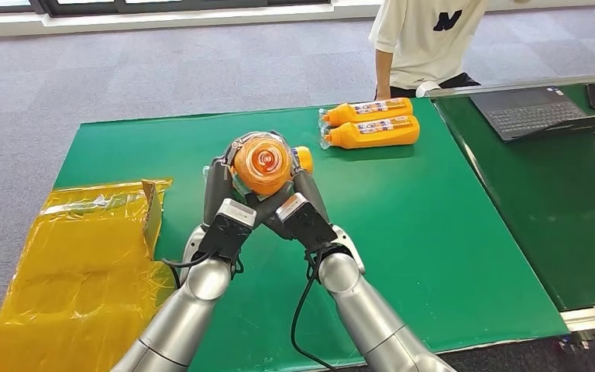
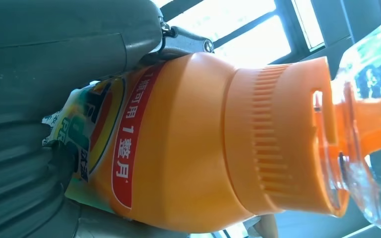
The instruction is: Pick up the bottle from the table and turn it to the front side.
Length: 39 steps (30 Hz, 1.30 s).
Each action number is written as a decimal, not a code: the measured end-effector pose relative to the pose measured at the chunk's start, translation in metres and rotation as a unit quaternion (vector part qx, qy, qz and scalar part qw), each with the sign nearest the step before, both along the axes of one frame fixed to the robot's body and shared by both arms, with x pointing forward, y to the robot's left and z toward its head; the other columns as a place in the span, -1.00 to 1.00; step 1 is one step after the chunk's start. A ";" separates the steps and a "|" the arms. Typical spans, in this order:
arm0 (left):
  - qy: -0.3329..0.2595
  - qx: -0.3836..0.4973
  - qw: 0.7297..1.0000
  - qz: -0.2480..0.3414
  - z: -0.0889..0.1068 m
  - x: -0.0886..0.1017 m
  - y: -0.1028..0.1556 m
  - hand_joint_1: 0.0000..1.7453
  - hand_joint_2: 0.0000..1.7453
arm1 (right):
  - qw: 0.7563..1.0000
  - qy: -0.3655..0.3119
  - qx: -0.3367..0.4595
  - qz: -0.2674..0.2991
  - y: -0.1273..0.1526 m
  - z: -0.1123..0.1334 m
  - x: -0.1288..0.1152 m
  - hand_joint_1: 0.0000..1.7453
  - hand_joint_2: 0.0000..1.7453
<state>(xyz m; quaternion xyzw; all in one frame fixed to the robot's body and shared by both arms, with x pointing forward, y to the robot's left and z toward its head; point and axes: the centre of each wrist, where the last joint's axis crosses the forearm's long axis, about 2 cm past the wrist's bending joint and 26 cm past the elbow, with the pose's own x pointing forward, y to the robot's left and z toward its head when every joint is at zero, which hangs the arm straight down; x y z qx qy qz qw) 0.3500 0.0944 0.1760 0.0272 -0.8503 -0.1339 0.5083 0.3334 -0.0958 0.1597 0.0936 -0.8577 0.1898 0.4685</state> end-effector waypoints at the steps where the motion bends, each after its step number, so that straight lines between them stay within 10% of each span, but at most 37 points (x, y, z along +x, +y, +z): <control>1: -0.002 0.000 1.000 -0.001 0.001 0.000 -0.001 1.00 1.00 | 1.000 -0.001 -0.002 -0.007 0.000 -0.001 -0.001 -1.00 -1.00; 2: -0.004 0.000 1.000 -0.001 0.002 0.000 -0.002 1.00 1.00 | 1.000 -0.005 -0.005 -0.017 -0.001 -0.001 -0.001 -1.00 -1.00; 6: -0.008 -0.001 1.000 -0.003 0.005 -0.001 -0.005 1.00 1.00 | 0.998 -0.027 -0.018 -0.060 -0.002 -0.003 -0.005 -1.00 1.00; 14: -0.003 0.002 1.000 -0.005 0.007 -0.002 -0.008 1.00 1.00 | 0.992 -0.052 -0.022 -0.110 -0.002 -0.001 -0.016 -1.00 1.00; 18: -0.012 0.019 1.000 0.001 0.007 -0.002 -0.008 1.00 1.00 | 0.989 -0.061 -0.028 -0.131 -0.003 -0.004 -0.025 -1.00 -1.00; 39: -0.091 0.134 0.984 0.079 0.010 0.008 0.004 1.00 1.00 | 0.986 -0.055 -0.034 -0.155 -0.020 -0.026 -0.054 -1.00 -1.00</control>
